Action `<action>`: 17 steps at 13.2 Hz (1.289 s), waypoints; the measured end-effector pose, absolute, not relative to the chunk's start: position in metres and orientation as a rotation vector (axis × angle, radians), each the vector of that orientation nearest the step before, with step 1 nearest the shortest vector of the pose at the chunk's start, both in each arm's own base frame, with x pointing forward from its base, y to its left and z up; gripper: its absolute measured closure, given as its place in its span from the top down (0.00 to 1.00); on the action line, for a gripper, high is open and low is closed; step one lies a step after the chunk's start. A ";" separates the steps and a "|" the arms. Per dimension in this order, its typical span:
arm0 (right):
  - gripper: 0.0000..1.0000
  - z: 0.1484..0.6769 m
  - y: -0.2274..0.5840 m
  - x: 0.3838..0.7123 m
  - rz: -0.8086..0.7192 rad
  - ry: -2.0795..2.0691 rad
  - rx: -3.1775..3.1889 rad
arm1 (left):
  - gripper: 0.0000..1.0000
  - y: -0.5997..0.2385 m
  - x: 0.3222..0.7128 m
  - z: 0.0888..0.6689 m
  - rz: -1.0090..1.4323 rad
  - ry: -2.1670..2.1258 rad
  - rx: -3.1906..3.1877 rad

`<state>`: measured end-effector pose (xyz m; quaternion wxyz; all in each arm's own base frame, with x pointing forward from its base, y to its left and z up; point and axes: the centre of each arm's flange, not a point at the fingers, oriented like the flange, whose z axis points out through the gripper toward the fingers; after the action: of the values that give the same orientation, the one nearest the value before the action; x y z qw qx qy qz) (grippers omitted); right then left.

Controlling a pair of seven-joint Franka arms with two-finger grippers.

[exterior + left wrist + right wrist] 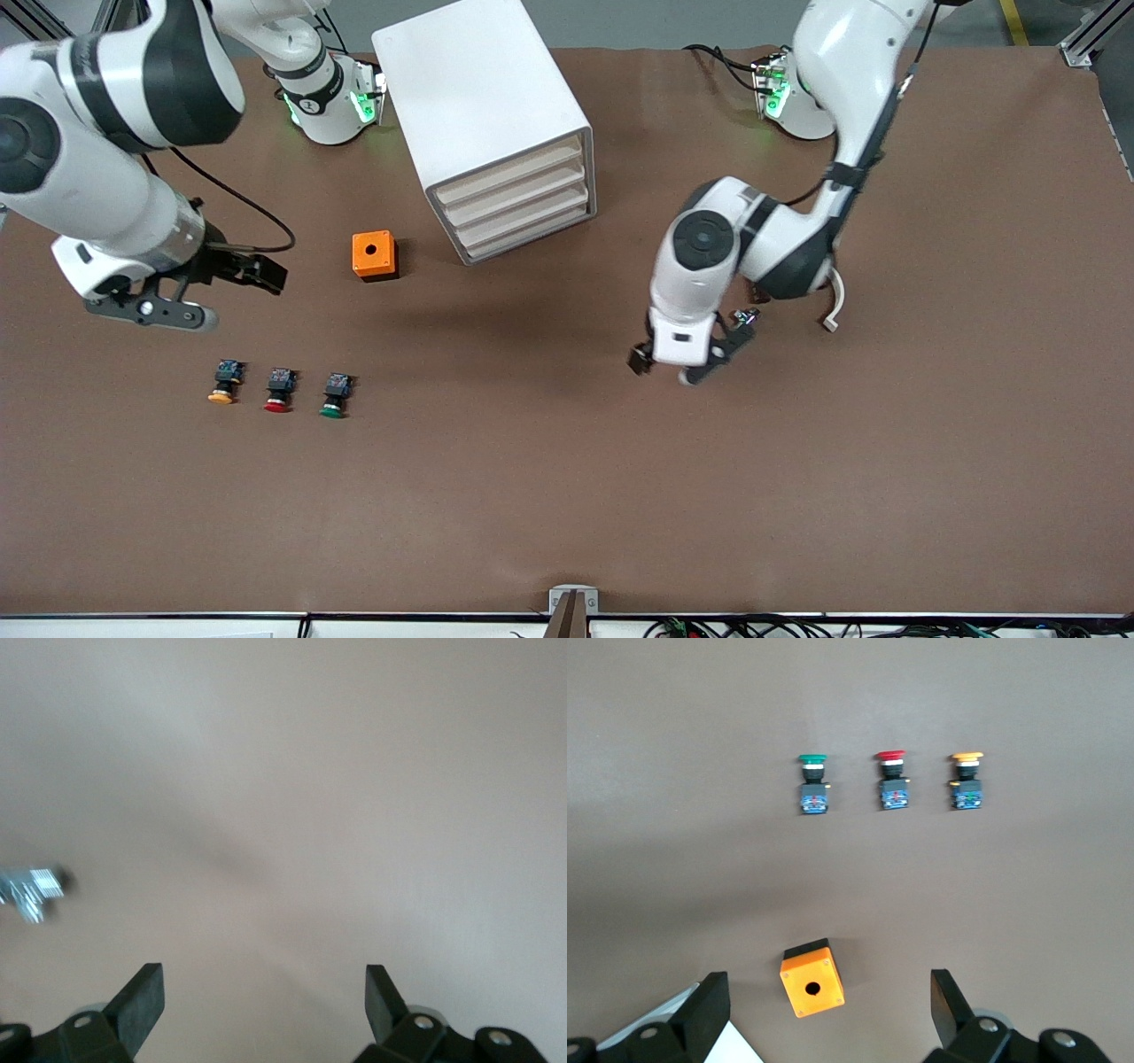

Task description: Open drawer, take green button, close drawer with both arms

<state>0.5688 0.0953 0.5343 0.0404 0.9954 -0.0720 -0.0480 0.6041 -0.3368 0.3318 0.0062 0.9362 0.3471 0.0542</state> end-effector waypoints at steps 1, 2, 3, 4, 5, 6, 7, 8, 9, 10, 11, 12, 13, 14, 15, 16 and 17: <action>1.00 0.541 0.082 0.567 -0.147 -0.203 3.054 | 1.00 -0.309 0.621 0.353 0.195 1.114 2.920; 1.00 0.545 0.066 0.568 -0.143 -0.183 3.060 | 1.00 -0.280 0.635 0.375 0.216 1.123 2.917; 1.00 0.547 0.049 0.569 -0.145 -0.163 3.065 | 1.00 -0.250 0.645 0.394 0.236 1.134 2.912; 1.00 0.548 0.033 0.569 -0.148 -0.146 3.069 | 1.00 -0.222 0.652 0.409 0.249 1.148 2.911; 1.00 0.551 0.018 0.569 -0.150 -0.135 3.073 | 1.00 -0.197 0.657 0.423 0.256 1.156 2.916; 1.00 0.557 0.004 0.569 -0.150 -0.123 3.077 | 1.00 -0.176 0.659 0.435 0.264 1.157 2.921; 1.00 0.565 -0.008 0.568 -0.153 -0.108 3.080 | 1.00 -0.161 0.659 0.447 0.274 1.164 2.921; 1.00 0.574 -0.018 0.566 -0.153 -0.103 3.082 | 1.00 -0.149 0.658 0.459 0.283 1.170 2.921; 1.00 0.583 -0.023 0.565 -0.147 -0.104 3.084 | 1.00 -0.140 0.655 0.472 0.288 1.162 2.931; 1.00 0.590 -0.025 0.565 -0.135 -0.103 3.086 | 1.00 -0.133 0.651 0.484 0.288 1.155 2.942; 1.00 0.594 -0.024 0.565 -0.122 -0.100 3.087 | 1.00 -0.125 0.646 0.497 0.288 1.154 2.951; 1.00 0.597 -0.023 0.565 -0.115 -0.097 3.088 | 1.00 -0.116 0.642 0.510 0.293 1.143 2.961; 1.00 0.598 -0.022 0.565 -0.112 -0.095 3.089 | 1.00 -0.104 0.637 0.524 0.300 1.120 2.976; 1.00 0.599 -0.021 0.565 -0.107 -0.092 3.090 | 1.00 -0.092 0.633 0.536 0.308 1.094 2.992; 1.00 0.604 -0.020 0.566 -0.092 -0.089 3.090 | 1.00 -0.079 0.629 0.548 0.314 1.061 3.011; 1.00 0.610 -0.019 0.566 -0.075 -0.087 3.091 | 1.00 -0.069 0.624 0.558 0.316 1.023 3.032; 1.00 0.616 -0.018 0.565 -0.069 -0.085 3.094 | 1.00 -0.063 0.619 0.567 0.313 0.980 3.049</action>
<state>0.5652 -0.0178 0.6157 0.0230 0.9991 -0.0276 -0.0223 0.6194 -0.0625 0.5674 -0.0381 0.9468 0.3045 0.0972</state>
